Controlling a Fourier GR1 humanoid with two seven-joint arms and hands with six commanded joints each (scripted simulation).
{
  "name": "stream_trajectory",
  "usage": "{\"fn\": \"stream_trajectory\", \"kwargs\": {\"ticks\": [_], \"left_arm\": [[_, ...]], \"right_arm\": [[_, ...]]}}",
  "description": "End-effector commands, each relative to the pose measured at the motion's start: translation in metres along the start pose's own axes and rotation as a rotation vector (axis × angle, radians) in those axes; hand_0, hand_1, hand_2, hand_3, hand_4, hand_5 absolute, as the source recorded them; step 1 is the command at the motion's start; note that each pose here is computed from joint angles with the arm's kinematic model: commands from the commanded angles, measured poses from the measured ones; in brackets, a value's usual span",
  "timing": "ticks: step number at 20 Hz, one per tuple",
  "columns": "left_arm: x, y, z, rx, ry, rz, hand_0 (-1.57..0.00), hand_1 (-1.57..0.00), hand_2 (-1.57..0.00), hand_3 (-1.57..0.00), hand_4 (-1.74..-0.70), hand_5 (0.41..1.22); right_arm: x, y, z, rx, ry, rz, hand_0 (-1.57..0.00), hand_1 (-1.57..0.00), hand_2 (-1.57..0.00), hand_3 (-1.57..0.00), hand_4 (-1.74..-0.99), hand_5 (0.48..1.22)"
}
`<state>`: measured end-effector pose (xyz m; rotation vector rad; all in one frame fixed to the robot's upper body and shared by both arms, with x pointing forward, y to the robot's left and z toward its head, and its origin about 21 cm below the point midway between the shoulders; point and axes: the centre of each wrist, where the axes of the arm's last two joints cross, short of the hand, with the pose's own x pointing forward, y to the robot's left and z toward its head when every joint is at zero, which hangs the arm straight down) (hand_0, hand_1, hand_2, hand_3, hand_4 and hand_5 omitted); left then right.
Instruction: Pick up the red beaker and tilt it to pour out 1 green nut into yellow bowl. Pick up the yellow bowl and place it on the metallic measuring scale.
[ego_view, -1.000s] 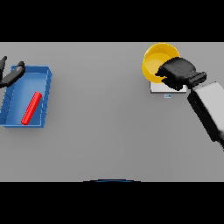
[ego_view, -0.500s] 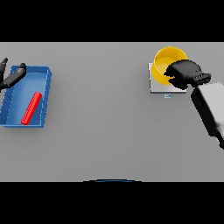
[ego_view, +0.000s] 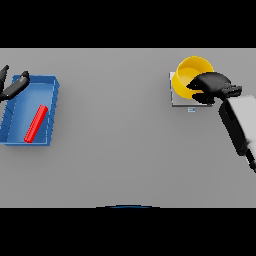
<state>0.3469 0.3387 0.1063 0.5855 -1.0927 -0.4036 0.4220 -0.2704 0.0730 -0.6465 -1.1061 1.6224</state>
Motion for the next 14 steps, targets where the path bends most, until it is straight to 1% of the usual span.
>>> {"fn": "stream_trajectory", "kwargs": {"ticks": [1,2,3,4,6,7,9,11,12,13,14], "left_arm": [[0.0011,-0.0015,0.0007,0.005,-0.001,0.0,0.0,0.0,0.0,0.0,-0.73,0.728],[0.0014,-0.0015,0.0,0.004,0.001,-0.002,0.0,0.0,0.0,0.0,-0.73,0.729],[-0.0013,-0.0022,-0.0008,-0.004,0.001,-0.006,0.0,0.0,0.0,0.0,-0.73,0.723],[-0.0015,-0.0005,-0.0014,0.006,0.005,-0.005,0.0,0.0,0.0,0.0,-0.73,0.717],[0.0027,-0.0008,-0.0025,0.002,-0.004,0.0,0.0,0.0,0.0,0.0,-0.72,0.708],[-0.0011,-0.0033,-0.0013,-0.001,0.003,-0.005,0.0,0.0,0.0,0.0,-0.72,0.705],[0.0,-0.0022,-0.0035,0.003,-0.001,0.0,0.0,0.0,0.0,0.0,-0.72,0.7],[0.0011,-0.0039,-0.0019,0.003,-0.008,0.004,0.0,0.0,0.0,0.0,-0.72,0.697],[0.0023,0.0,-0.0006,0.011,-0.002,-0.001,0.0,0.0,0.0,0.0,-0.72,0.696],[0.0053,-0.0038,-0.0001,0.001,-0.003,0.0,0.0,0.0,0.0,0.0,-0.72,0.694],[0.0018,-0.0021,-0.0006,0.001,0.004,0.002,0.0,0.0,0.0,0.0,-0.72,0.693]], "right_arm": [[-0.0025,-0.0036,0.0003,0.006,0.009,-0.011,-0.72,-0.98,-1.04,-0.83,-1.619,1.072],[-0.0011,-0.0049,-0.001,0.015,0.027,-0.014,-0.58,-0.83,-0.91,-0.74,-1.588,1.016],[-0.0016,-0.0019,-0.0015,0.026,0.031,-0.015,-0.46,-0.7,-0.8,-0.67,-1.563,0.971],[-0.0025,-0.0016,-0.0007,0.033,0.033,-0.007,-0.37,-0.58,-0.69,-0.61,-1.539,0.933],[-0.0029,-0.0026,-0.0007,0.044,0.026,0.024,-0.24,-0.38,-0.52,-0.53,-1.501,0.877],[-0.0063,-0.0047,0.0014,0.045,0.011,0.034,-0.19,-0.3,-0.45,-0.49,-1.485,0.859],[-0.0031,0.001,-0.001,0.052,0.004,0.039,-0.12,-0.19,-0.31,-0.41,-1.456,0.827],[-0.0031,-0.002,-0.0009,0.065,0.04,0.033,-0.08,-0.12,-0.2,-0.35,-1.431,0.799],[-0.0056,-0.0004,-0.0003,0.072,0.043,0.026,-0.06,-0.1,-0.16,-0.32,-1.422,0.785],[-0.005,-0.0013,0.0,0.074,0.048,0.019,-0.05,-0.08,-0.13,-0.3,-1.412,0.771],[-0.0056,-0.0016,0.0019,0.075,0.045,0.017,-0.04,-0.06,-0.1,-0.27,-1.41,0.759]]}}
